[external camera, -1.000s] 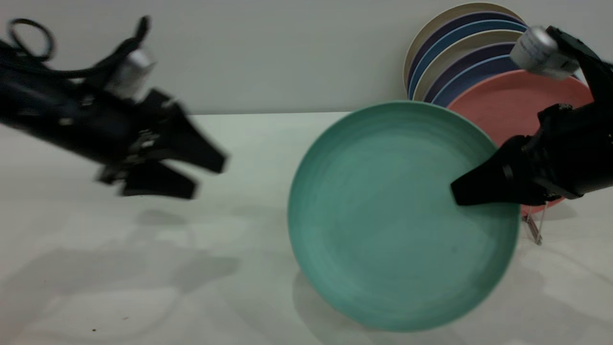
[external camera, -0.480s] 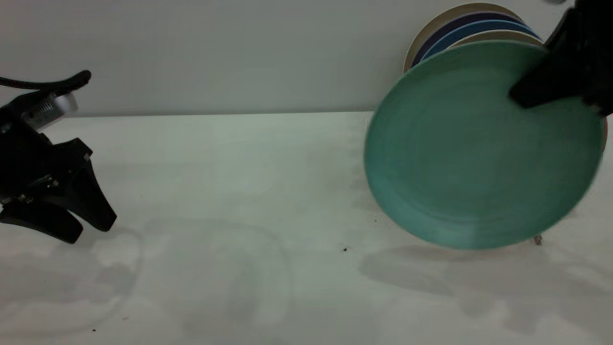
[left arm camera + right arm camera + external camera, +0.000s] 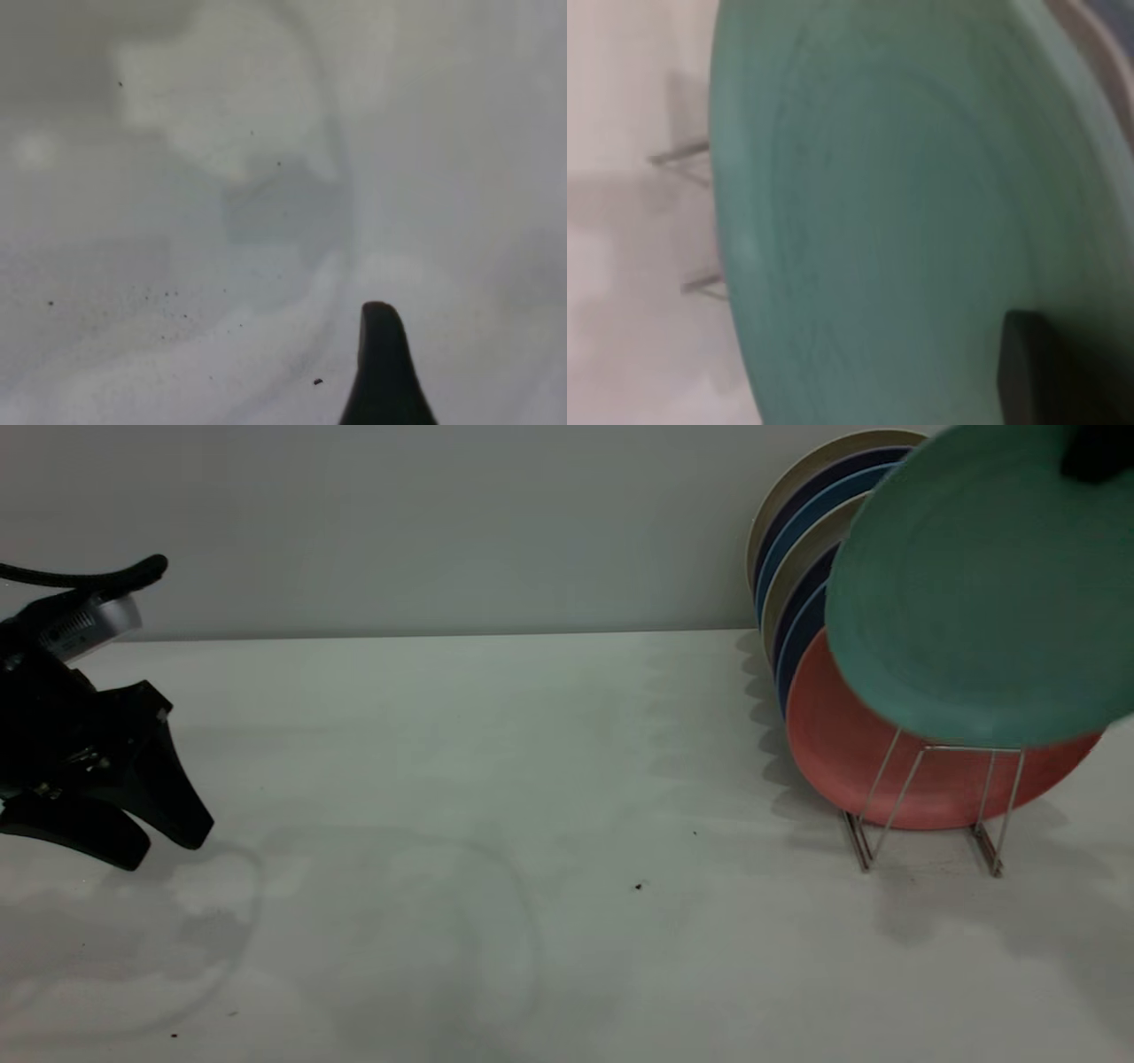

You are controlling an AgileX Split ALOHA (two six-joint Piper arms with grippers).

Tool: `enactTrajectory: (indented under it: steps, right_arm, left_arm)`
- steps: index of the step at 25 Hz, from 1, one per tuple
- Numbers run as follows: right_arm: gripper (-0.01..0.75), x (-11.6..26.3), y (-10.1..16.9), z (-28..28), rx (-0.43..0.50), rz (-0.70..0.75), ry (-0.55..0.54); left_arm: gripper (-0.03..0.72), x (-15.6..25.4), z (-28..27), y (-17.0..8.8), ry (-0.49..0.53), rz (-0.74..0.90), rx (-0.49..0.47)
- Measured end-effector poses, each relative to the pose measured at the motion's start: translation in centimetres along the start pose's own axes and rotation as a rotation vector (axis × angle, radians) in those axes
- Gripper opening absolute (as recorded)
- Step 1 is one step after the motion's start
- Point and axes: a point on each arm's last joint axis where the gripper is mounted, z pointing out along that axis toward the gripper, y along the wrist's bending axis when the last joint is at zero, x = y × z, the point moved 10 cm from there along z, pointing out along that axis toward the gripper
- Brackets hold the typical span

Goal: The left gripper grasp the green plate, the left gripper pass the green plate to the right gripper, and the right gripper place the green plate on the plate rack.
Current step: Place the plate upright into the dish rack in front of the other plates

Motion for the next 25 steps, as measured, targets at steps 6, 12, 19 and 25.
enactTrajectory:
  steps: [6, 12, 19, 25]
  right_arm:
    - [0.085, 0.0, -1.4, 1.3, 0.01, -0.039, 0.021]
    - [0.085, 0.3, -0.5, 1.2, -0.045, -0.041, 0.036]
    - [0.085, 0.2, 0.2, 1.7, -0.085, -0.011, 0.029]
    - [0.085, 0.5, 1.2, 3.8, -0.126, 0.015, 0.033]
  left_arm:
    - [0.539, 0.0, 0.0, 0.0, 0.0, 0.0, 0.0]
    - [0.539, 0.0, 0.0, 0.0, 0.0, 0.0, -0.001]
    - [0.539, -0.1, 0.0, 0.1, -0.003, 0.001, -0.004]
    - [0.539, -0.1, 0.0, 0.1, -0.004, 0.001, -0.005]
